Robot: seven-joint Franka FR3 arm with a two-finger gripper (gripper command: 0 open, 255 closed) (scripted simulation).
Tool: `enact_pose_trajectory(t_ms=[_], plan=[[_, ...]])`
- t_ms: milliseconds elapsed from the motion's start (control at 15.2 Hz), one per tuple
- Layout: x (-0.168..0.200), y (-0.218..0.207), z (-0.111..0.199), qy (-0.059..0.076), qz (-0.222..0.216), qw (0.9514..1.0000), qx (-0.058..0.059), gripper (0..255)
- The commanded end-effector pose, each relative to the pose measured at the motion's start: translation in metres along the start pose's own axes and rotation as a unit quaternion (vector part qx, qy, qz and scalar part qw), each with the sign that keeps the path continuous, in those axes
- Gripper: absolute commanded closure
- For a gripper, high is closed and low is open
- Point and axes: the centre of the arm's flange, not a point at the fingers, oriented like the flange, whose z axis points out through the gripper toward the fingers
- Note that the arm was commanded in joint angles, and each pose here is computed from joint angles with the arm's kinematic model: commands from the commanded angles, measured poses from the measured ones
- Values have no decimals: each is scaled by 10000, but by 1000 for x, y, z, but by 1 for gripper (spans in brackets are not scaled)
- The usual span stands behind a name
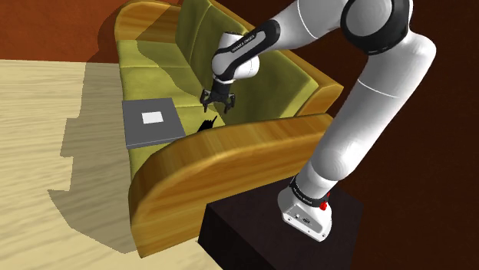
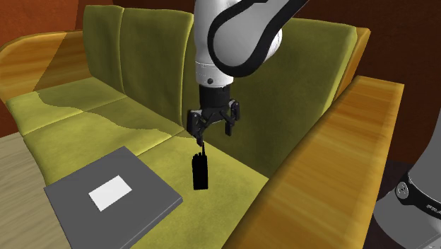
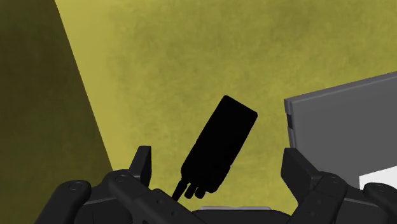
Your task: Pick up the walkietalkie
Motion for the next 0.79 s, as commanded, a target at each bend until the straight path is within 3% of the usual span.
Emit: enact_pose_trajectory(t_ms=[0, 528, 726], plan=[[15, -2, 22, 49, 217, 9998, 11, 0], [81, -6, 100, 212, 1052, 9942, 51, 0], [82, -5, 112, 216, 1069, 9940, 52, 0]])
